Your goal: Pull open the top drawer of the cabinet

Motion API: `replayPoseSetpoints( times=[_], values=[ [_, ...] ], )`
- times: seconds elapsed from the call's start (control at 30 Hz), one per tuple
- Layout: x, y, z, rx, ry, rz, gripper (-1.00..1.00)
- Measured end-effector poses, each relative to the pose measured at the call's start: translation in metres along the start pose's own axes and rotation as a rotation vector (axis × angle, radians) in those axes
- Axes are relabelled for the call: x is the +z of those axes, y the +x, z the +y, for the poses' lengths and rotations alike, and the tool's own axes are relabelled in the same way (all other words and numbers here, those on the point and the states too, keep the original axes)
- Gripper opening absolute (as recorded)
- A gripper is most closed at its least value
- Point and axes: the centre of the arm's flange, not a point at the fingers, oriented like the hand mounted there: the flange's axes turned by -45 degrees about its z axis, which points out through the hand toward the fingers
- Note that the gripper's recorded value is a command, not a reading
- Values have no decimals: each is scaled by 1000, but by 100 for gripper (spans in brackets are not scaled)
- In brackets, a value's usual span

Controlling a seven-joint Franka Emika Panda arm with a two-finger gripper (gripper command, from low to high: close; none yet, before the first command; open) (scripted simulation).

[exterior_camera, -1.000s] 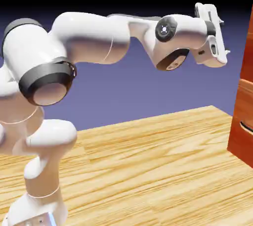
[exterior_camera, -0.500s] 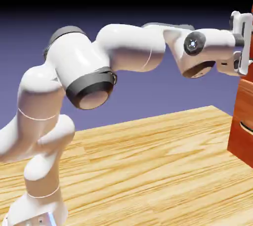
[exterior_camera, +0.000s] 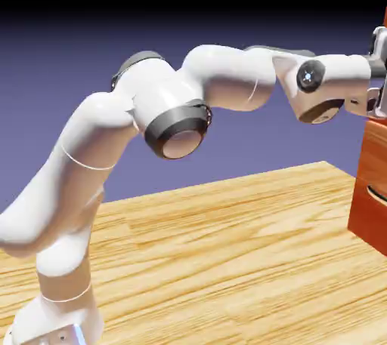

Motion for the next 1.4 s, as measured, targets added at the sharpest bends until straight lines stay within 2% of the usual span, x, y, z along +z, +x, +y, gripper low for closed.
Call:
replayPoseSetpoints(
  times=[0.17, 0.53, 0.57, 0.93, 1.4],
  values=[
    [13, -26, -11, 15, 51, 24, 0],
    [62, -24, -14, 16, 51, 24, 0],
    [63, -24, -14, 15, 51, 24, -100],
    [20, -25, -12, 15, 52, 24, -100],
    [-79, -28, -7, 15, 53, 24, -100]
  ],
)
